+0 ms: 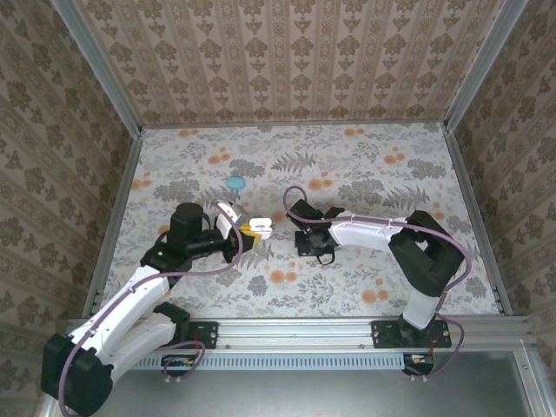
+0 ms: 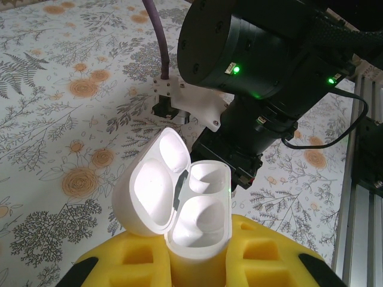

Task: Insert the wireless bluetooth earbuds into the charging case

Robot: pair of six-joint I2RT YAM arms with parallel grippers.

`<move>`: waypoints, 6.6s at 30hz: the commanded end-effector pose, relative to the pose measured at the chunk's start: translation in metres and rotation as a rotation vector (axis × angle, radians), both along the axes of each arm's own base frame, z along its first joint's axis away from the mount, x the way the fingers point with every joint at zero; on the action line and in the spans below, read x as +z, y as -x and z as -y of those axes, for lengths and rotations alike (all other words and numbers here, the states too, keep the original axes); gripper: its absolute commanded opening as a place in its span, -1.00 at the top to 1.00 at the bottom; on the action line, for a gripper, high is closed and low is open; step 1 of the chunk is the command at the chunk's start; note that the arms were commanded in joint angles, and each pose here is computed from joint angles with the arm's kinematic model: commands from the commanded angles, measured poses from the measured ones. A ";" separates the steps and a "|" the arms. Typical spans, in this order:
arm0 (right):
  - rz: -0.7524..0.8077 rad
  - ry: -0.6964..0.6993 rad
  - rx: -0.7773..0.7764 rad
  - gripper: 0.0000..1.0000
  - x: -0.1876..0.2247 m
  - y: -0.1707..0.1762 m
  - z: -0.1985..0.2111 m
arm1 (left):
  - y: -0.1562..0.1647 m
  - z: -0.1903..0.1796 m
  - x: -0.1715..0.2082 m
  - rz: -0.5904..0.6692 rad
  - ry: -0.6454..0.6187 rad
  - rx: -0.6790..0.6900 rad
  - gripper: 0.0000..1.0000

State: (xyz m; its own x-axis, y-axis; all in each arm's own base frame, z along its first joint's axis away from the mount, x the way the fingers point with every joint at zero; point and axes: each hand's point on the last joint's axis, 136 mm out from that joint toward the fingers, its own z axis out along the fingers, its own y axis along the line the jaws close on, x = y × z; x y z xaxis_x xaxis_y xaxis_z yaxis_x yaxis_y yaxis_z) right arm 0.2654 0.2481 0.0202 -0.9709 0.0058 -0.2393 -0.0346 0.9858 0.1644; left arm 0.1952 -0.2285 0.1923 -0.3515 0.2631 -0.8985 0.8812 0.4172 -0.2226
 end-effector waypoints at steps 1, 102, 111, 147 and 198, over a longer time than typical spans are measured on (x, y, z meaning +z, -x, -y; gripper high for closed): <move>0.018 0.033 0.021 0.61 0.011 0.001 0.007 | -0.003 0.005 0.019 0.070 0.020 -0.022 1.00; 0.837 0.050 0.865 0.23 0.249 0.052 -0.091 | 0.024 0.039 0.054 0.163 0.185 -0.197 1.00; 0.800 -0.137 0.797 0.07 0.262 0.058 -0.080 | 0.024 0.038 0.053 0.165 0.185 -0.194 1.00; 0.054 -0.183 -0.296 0.14 0.060 -0.007 0.114 | 0.022 0.035 0.041 0.165 0.152 -0.167 1.00; 0.074 0.024 -0.102 0.60 0.047 -0.019 0.103 | 0.015 0.042 0.027 0.145 0.121 -0.193 1.00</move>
State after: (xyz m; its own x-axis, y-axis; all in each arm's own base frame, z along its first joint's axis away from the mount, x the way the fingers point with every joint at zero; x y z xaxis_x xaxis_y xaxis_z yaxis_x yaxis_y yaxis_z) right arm 0.2875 0.1526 0.0440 -0.9486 0.1813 -0.2595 0.1249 0.9676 0.2196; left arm 0.1833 -0.2680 0.2085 -0.2217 0.2170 -0.9507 0.9546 0.2472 -0.1662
